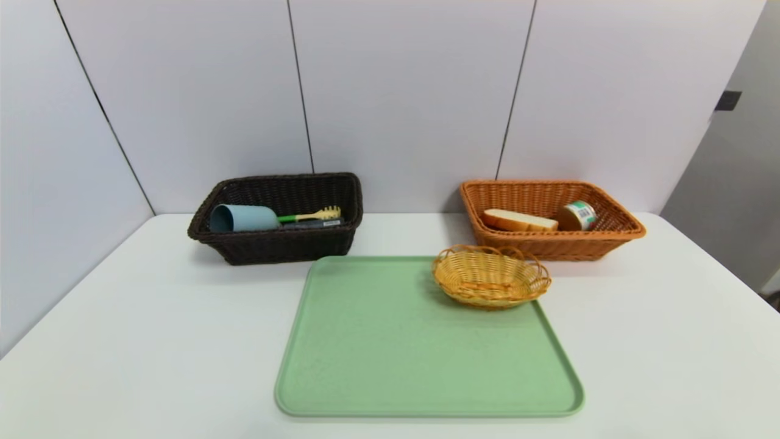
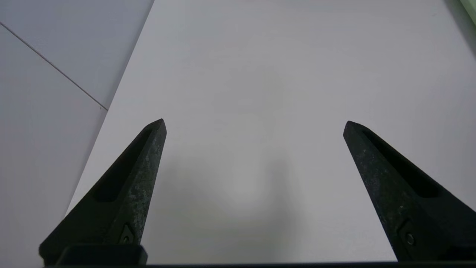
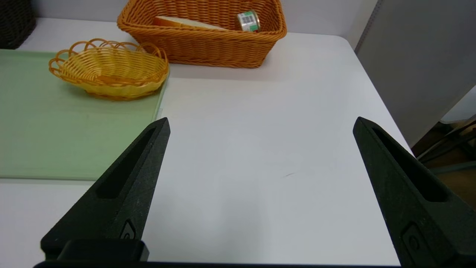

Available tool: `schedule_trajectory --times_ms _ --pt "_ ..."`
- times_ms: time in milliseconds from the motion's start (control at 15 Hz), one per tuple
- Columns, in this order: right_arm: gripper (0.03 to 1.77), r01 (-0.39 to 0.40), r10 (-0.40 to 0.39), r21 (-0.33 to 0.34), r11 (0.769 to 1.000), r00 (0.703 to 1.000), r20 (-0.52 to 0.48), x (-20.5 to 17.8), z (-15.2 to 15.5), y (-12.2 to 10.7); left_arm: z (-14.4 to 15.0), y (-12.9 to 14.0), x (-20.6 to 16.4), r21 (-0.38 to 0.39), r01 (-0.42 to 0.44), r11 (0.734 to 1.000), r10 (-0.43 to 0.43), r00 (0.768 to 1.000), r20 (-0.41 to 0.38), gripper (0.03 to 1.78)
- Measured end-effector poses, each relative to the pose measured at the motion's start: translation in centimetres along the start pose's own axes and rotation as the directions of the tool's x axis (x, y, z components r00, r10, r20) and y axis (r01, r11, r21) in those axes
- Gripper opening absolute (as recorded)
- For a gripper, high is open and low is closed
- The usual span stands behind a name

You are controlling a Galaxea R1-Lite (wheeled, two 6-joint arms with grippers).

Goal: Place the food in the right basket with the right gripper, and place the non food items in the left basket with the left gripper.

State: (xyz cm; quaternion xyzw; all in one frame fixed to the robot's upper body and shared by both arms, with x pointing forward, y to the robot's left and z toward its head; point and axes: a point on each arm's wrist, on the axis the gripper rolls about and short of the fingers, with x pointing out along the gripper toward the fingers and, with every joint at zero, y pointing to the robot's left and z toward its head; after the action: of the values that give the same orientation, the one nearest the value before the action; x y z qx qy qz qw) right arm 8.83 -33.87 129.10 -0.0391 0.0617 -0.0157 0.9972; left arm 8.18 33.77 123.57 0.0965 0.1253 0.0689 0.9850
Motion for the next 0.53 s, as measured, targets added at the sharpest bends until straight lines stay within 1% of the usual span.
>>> schedule_trajectory --times_ms 133,267,533 --pt "1.69 -0.013 0.013 0.002 1.0 1.0 0.011 -0.7 -0.8 0.0 -1.0 -0.2 -0.6 -0.009 0.033 0.999 -0.033 0.999 -0.006 1.69" --pt "1.69 -0.018 0.018 0.005 1.0 0.999 0.043 -1.4 -1.6 0.1 -1.3 -0.3 -1.0 -0.024 0.032 0.999 -0.031 0.999 0.011 1.69" --pt "1.69 -0.015 0.015 0.008 1.0 0.996 0.083 -2.3 -3.1 0.3 -1.2 -0.2 -1.5 -0.018 0.03 0.999 -0.03 0.999 0.045 1.69"
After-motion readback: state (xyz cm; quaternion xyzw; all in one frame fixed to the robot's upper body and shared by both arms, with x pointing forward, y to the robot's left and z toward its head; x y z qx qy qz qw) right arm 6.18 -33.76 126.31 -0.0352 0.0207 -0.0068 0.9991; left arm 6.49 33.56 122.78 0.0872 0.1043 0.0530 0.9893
